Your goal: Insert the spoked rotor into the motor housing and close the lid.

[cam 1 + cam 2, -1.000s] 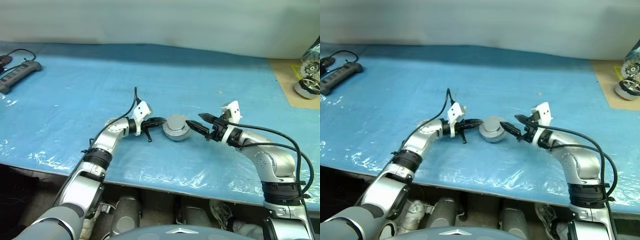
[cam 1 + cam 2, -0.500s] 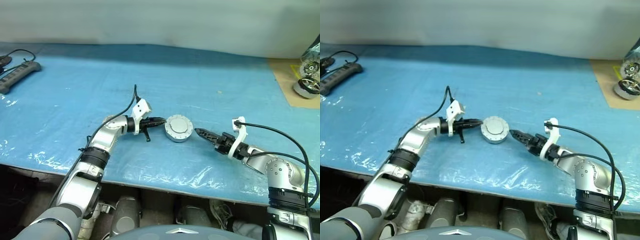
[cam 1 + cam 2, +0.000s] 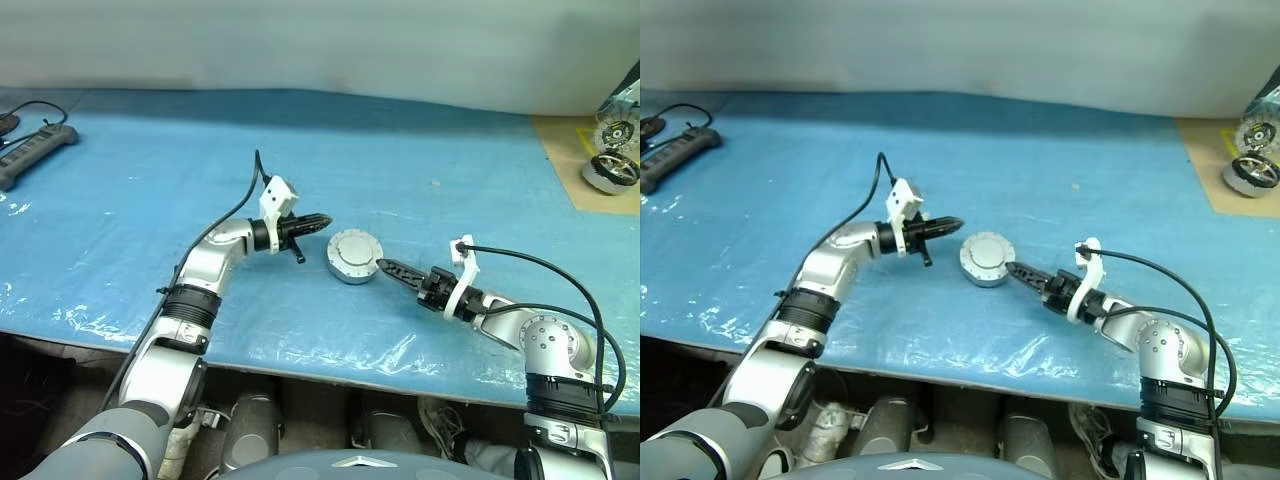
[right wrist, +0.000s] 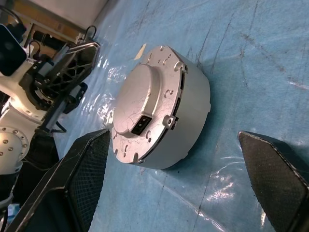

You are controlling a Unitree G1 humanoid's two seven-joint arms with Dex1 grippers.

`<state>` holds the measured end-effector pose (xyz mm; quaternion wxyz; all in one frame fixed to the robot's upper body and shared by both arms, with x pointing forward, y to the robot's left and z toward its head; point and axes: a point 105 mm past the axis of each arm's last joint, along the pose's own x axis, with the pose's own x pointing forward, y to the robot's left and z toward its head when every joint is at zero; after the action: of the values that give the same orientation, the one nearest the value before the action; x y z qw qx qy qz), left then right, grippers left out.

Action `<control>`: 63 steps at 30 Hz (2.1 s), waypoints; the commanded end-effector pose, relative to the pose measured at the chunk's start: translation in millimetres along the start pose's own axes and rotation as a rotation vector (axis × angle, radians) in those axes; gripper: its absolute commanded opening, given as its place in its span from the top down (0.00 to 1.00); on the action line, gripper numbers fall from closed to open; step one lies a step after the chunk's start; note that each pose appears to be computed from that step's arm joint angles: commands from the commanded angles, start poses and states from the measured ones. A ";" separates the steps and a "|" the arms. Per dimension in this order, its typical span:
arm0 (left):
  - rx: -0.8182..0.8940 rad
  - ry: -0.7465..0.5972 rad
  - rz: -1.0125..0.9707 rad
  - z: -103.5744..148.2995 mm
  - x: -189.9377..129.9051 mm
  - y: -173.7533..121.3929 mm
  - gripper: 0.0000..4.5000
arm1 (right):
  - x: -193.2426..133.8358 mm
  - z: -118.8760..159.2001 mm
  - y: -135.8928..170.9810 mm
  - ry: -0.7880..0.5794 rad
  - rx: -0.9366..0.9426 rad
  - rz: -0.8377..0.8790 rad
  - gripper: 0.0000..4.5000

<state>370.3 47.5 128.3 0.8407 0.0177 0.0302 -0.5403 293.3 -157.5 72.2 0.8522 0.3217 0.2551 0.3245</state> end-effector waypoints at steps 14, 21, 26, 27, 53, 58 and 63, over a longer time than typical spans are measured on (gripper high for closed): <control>0.094 0.110 -0.061 -40.5 -1.2 -32.5 1.00 | 2.3 -8.1 -0.1 0.031 0.003 -0.016 0.00; 0.097 0.100 -0.002 -24.5 1.3 -14.8 1.00 | 5.7 -4.9 6.6 0.028 -0.012 0.005 0.00; 0.103 0.075 -0.027 -0.1 3.6 -18.9 1.00 | 7.5 -0.6 12.1 0.017 -0.017 0.026 0.00; 0.103 0.072 -0.028 2.9 4.0 -19.7 1.00 | 8.6 0.7 15.6 0.012 -0.015 0.042 0.00; 0.113 0.086 -0.017 -24.7 10.7 -17.3 1.00 | 31.6 0.6 13.1 -0.053 0.147 0.038 0.00; 0.118 0.080 -0.018 -13.9 7.9 -17.5 1.00 | 30.0 0.0 7.2 -0.072 0.173 0.021 0.22; 0.118 0.082 -0.022 -6.5 4.2 -21.5 1.00 | 32.7 -3.6 13.1 -0.061 0.165 0.042 0.59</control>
<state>357.3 42.1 108.2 0.8364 0.0926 0.0560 -0.5373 308.6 -127.5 76.3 0.8206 0.4125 0.2390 0.3152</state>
